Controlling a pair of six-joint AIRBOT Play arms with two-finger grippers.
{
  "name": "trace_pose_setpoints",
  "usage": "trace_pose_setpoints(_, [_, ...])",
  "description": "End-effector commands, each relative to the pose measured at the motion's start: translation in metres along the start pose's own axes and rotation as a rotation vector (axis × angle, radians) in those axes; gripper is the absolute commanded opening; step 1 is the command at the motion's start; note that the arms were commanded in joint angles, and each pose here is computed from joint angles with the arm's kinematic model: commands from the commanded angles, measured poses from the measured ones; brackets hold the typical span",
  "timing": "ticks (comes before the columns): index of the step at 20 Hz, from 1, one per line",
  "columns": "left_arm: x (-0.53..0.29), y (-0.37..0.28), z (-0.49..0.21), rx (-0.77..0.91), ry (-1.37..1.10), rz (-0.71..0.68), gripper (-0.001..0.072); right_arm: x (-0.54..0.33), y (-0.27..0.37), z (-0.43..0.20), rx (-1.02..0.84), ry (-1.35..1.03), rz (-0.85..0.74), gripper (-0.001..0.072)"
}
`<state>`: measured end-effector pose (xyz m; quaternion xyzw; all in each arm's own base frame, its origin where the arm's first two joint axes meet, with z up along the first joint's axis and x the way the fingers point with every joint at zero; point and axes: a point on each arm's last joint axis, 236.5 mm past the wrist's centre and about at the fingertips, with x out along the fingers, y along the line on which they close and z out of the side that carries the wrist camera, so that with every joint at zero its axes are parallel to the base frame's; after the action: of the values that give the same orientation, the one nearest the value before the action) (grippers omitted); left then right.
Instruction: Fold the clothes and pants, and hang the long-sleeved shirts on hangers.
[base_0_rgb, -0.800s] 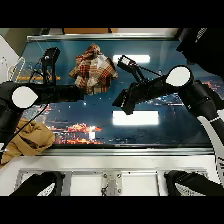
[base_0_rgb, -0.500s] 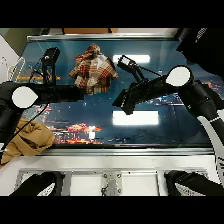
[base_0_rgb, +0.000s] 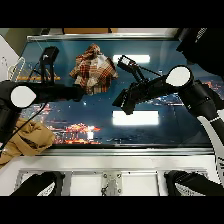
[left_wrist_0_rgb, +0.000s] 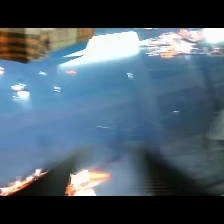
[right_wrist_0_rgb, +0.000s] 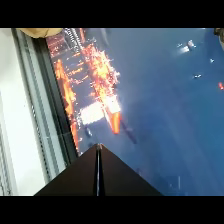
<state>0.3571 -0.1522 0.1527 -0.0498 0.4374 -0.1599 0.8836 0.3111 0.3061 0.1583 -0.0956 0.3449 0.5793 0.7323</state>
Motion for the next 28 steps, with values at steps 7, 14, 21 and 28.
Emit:
trace_pose_setpoints(7, [-0.079, 0.249, -0.129, -0.448, 0.169, 0.636, 0.0709, 0.000, 0.000, 0.000, 0.000, 0.000, 0.001, 0.0018])
trace_pose_setpoints(14, [-0.058, 0.299, -0.231, -0.749, 0.173, 0.689, 0.0710, 0.000, 0.000, 0.000, 0.001, 0.000, 0.001, 0.0018])
trace_pose_setpoints(21, [-0.004, 0.303, -0.267, -0.834, 0.339, 0.600, 0.0708, 0.000, 0.000, 0.000, 0.000, 0.000, 0.001, 0.0018])
trace_pose_setpoints(28, [-0.035, 0.239, -0.174, -0.726, 0.087, 0.406, 0.0015, 0.000, 0.001, 0.001, 0.001, -0.004, 0.002, 0.0018])
